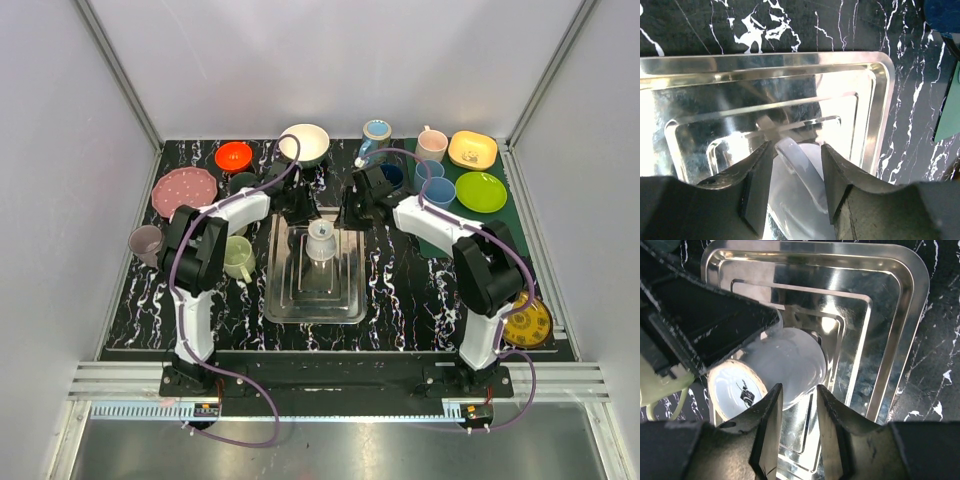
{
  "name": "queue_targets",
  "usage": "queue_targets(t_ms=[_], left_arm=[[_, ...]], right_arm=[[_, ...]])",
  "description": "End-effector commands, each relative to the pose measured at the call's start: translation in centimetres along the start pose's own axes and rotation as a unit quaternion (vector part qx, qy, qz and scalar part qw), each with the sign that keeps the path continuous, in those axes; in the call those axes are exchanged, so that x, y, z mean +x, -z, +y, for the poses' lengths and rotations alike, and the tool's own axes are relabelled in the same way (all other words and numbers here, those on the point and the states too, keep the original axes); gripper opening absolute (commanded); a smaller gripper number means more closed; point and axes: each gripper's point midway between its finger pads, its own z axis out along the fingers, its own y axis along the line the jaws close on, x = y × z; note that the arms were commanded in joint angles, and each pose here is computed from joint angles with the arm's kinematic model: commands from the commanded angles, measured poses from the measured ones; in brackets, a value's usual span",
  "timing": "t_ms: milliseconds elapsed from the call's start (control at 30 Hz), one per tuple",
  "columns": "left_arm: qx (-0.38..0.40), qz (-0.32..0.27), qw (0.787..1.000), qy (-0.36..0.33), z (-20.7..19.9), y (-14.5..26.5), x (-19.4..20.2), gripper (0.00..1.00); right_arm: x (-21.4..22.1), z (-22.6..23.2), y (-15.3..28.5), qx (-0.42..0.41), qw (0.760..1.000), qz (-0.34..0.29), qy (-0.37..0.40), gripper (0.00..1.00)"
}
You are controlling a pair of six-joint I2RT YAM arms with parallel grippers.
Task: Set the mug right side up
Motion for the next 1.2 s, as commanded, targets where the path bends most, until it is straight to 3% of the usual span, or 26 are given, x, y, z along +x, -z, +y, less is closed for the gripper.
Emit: queue_targets(t_ms=[0, 300, 467, 667, 733, 800, 900, 1067, 1167], left_arm=[[0.028, -0.048, 0.998, -0.012, -2.1, 3.1, -1.8, 0.45], [-0.015, -0.083, 0.996, -0.001, -0.4, 5.1, -3.5, 0.43], [-0.023, -0.081, 0.996, -0.001, -0.2, 5.0, -3.8, 0.37], [-0.023, -0.073, 0.997, 0.005, 0.4, 5.3, -2.3, 0.34], [-0.022, -0.077, 0.997, 0.005, 0.4, 5.8, -2.2, 0.34], [-0.029, -0.077, 0.997, 0.006, 0.8, 6.0, -1.9, 0.36], [-0.043, -0.088, 0.995, 0.002, 1.1, 6.9, -2.3, 0.40], [-0.059, -0.100, 0.993, 0.002, 1.7, 7.9, -3.0, 0.44], [-0.077, -0.112, 0.991, 0.014, 2.8, 8.5, -3.2, 0.44]], right_arm=[[-2.1, 2.6, 0.3, -0.039, 0.999, -0.022, 0.004, 0.38], [-0.9, 2.2, 3.8, -0.007, 0.998, -0.042, 0.039, 0.33], [3.4, 2.4, 4.4, -0.033, 0.999, -0.009, 0.040, 0.27], [3.3, 5.3, 4.0, -0.091, 0.995, -0.004, 0.037, 0.19], [3.4, 5.4, 3.7, -0.085, 0.996, 0.004, 0.033, 0.27], [2.6, 5.1, 3.9, -0.067, 0.997, -0.009, 0.032, 0.45], [1.9, 4.4, 4.9, -0.040, 0.999, -0.023, 0.028, 0.57], [0.6, 4.0, 6.2, -0.028, 0.999, -0.043, 0.014, 0.61], [0.0, 3.6, 5.8, -0.044, 0.998, -0.036, -0.009, 0.57]])
